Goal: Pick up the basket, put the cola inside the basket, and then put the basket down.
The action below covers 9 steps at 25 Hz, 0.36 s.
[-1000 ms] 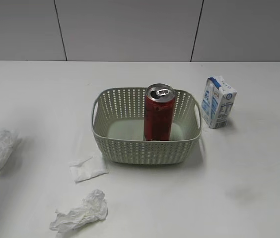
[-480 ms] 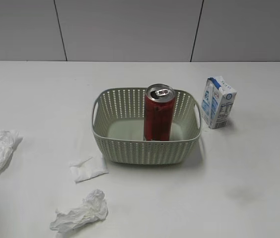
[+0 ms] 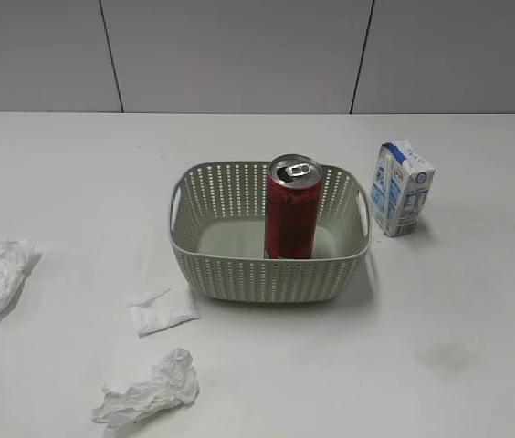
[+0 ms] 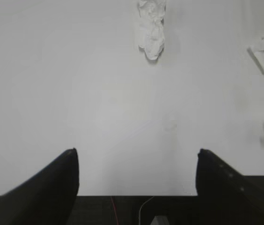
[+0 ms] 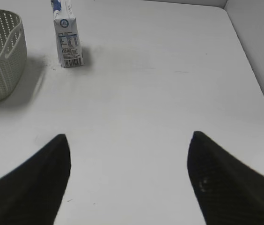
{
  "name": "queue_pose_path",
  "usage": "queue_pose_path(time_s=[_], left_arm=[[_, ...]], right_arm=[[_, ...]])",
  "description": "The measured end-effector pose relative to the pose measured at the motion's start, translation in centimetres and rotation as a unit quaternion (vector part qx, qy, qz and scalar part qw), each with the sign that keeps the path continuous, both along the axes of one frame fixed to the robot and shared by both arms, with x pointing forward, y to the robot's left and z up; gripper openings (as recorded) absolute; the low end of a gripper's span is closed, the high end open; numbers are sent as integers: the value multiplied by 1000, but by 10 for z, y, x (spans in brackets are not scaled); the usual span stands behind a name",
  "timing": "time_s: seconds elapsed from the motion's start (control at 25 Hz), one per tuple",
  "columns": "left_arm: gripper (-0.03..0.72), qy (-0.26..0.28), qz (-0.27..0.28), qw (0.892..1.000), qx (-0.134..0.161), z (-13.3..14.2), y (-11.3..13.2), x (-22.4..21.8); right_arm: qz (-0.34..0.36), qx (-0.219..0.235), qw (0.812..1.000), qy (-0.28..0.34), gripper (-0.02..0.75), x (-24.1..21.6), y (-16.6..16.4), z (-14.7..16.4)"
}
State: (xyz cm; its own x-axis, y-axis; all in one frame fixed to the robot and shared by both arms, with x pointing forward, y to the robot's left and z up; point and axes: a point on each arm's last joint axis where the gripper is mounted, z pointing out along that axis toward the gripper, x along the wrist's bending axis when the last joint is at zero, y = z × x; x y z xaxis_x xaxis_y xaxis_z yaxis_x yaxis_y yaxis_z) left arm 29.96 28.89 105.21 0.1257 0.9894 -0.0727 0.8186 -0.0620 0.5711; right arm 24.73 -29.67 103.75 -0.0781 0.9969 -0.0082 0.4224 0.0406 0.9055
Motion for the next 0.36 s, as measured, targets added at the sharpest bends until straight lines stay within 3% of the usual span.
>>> queue_pose_path(time_s=[0.36], left_arm=[[587, -171, 5, 985, -11, 1, 3, -41]], right_arm=[[0, 0, 1000, 0, 589, 0, 0, 0]])
